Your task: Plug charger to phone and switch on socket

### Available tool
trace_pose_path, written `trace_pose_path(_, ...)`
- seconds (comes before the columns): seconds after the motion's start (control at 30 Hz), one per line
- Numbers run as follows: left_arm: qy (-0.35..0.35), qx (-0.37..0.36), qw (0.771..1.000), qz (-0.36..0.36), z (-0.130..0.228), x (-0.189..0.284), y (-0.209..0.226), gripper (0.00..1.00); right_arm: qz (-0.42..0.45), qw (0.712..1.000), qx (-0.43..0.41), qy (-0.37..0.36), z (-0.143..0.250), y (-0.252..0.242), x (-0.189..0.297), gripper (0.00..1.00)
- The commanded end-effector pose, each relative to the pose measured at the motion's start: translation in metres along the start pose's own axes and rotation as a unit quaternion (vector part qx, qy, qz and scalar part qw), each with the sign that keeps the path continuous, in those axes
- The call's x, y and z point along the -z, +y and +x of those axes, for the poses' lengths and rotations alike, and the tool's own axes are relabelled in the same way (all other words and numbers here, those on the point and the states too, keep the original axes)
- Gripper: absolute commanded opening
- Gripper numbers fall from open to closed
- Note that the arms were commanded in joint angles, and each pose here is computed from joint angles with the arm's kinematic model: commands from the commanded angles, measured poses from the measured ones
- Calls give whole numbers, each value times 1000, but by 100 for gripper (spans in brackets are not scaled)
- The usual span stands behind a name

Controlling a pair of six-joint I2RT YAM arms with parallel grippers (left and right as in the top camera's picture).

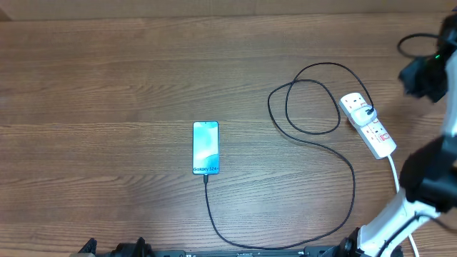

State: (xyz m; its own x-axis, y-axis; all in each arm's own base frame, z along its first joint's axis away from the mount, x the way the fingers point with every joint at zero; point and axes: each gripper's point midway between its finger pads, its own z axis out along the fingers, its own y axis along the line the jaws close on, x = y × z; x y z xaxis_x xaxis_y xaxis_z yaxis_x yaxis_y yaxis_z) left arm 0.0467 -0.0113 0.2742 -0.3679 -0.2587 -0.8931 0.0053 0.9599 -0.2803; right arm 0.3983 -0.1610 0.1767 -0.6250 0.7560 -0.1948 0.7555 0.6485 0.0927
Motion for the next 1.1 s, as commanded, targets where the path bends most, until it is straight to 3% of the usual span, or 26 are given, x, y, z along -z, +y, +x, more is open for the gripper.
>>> trace_pose_path(0.0,-5,5,1000,3,-1,2,-1,100,-181,975,12,-126,0,53,139,4)
trace_pose_path(0.1,-5,5,1000,3,-1,2,-1,100,-352,918,45,-180,19,97,234,4)
trace_pose_path(0.2,-5,5,1000,3,-1,2,-1,100,-499,811,120,-281,51,126,354,4)
trace_pose_path(0.23,-5,5,1000,3,-1,2,-1,100,-530,763,150,-338,69,131,402,4)
trace_pose_path(0.3,-4,5,1000,4,-1,2,-2,99,-540,714,195,-400,93,133,441,4)
trace_pose_path(0.37,-4,5,1000,4,0,2,-2,100,-526,686,243,-441,114,133,457,4)
trace_pose_path(0.43,-4,5,1000,4,-1,2,-2,100,-498,675,281,-465,126,131,458,4)
trace_pose_path(0.53,-3,4,1000,8,0,2,-2,100,-456,687,308,-475,130,129,444,4)
trace_pose_path(0.83,6,-8,999,38,1,3,-5,100,-416,706,277,-501,136,92,436,4)
trace_pose_path(1.07,2,-2,1000,23,0,2,-3,100,-396,712,256,-519,159,48,394,9)
